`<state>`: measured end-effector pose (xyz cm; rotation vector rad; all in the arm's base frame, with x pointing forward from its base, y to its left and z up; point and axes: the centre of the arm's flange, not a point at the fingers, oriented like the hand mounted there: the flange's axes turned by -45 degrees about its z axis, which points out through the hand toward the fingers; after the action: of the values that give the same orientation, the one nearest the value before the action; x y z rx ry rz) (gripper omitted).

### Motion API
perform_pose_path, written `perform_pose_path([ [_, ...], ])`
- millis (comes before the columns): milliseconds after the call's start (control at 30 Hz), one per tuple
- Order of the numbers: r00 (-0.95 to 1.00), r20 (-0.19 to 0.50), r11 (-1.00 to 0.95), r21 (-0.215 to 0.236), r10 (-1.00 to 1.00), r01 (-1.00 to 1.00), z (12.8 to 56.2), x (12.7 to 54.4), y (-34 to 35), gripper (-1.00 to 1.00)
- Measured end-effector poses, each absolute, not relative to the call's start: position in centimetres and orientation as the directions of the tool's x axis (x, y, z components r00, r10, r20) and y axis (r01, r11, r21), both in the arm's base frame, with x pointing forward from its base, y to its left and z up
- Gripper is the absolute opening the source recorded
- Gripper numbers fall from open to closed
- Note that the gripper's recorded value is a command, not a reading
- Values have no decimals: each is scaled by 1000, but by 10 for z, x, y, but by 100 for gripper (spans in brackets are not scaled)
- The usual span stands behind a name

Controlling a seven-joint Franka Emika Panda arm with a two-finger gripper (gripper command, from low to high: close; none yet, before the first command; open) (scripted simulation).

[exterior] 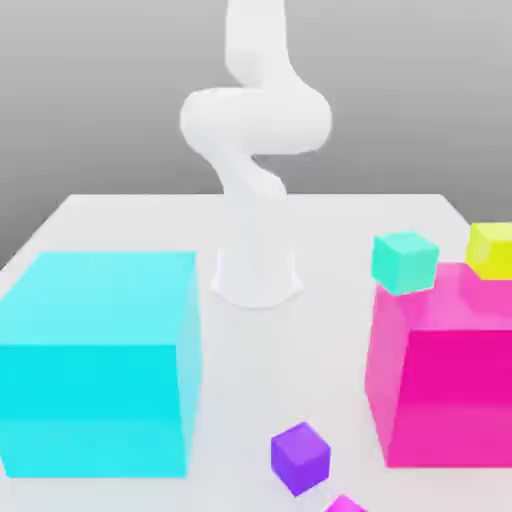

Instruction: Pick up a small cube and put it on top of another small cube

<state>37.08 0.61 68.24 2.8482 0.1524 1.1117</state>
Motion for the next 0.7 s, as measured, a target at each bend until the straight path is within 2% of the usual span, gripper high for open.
perform_pose_path([
  [67,753,615,-970,202,234,136,657,390,10,0],
  [167,764,517,-916,309,386,254,619,415,15,0],
  [233,758,442,-868,362,480,339,593,429,17,0],
  [333,726,322,-780,414,608,470,552,447,19,0],
  [400,688,242,-711,429,685,557,525,458,19,0],
  [500,607,126,-595,426,785,681,483,469,20,0],
  [600,498,25,-467,394,867,792,441,477,21,0],
  [700,366,-55,-327,339,929,882,399,481,22,0],
])
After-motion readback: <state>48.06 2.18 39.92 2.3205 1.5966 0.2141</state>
